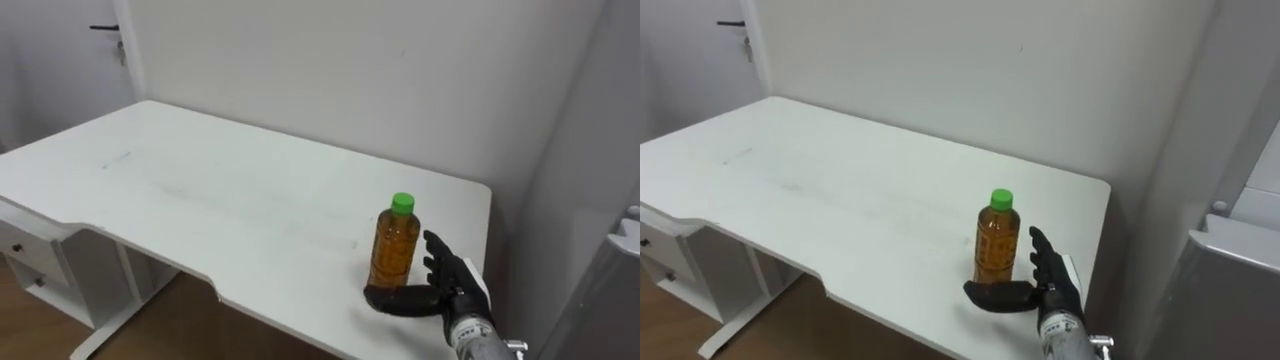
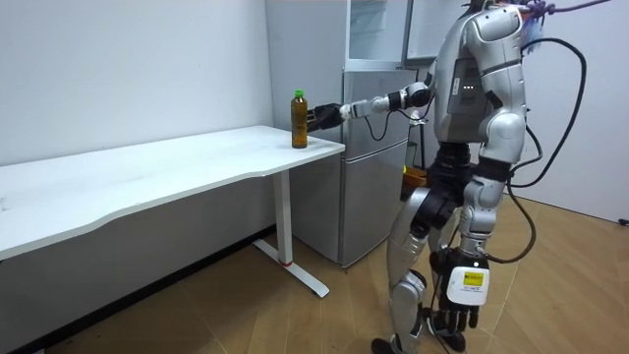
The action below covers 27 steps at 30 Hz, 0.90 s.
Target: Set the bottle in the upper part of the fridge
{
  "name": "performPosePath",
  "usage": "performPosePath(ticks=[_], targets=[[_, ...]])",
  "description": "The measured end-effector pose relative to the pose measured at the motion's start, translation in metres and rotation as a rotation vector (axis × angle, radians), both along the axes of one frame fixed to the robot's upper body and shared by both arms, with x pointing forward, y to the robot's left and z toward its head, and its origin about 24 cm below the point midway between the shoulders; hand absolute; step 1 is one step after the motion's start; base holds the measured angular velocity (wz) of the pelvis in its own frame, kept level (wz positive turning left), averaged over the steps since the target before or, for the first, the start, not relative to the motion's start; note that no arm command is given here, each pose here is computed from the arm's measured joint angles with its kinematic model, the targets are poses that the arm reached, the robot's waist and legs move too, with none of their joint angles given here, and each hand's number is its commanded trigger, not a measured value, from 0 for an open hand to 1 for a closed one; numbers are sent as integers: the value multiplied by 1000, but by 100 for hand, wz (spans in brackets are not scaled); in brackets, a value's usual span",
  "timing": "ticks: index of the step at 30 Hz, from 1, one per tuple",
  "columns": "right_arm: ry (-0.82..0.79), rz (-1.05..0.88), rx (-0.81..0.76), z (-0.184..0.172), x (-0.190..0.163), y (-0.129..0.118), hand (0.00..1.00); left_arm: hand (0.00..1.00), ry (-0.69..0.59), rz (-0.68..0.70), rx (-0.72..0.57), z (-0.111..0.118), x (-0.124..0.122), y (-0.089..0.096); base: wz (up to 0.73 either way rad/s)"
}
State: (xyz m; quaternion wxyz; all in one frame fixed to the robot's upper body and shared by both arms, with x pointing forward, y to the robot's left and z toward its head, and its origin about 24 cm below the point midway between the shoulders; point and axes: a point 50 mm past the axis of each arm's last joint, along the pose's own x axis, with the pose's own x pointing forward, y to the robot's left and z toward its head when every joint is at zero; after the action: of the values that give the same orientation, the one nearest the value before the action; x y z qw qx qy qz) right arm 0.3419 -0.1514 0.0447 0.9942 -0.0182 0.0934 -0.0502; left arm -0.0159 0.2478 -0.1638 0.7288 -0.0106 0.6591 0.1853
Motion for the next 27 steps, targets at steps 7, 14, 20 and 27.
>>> performPosePath(ticks=[7, 14, 20, 27], targets=[[-36, 8, 1, 12, 7, 3, 0, 0, 0, 0, 1, 0, 0, 0, 8], [-12, -56, -31, 12, 13, -20, 0, 0, -37, -9, 3, 0, 15, 0, 13], [27, -100, -59, 7, 14, -38, 0, 0, -59, -14, 4, 0, 24, 0, -1], [-34, -114, -63, 26, 24, -40, 0, 0, -82, -14, 8, 0, 27, 1, -2]])
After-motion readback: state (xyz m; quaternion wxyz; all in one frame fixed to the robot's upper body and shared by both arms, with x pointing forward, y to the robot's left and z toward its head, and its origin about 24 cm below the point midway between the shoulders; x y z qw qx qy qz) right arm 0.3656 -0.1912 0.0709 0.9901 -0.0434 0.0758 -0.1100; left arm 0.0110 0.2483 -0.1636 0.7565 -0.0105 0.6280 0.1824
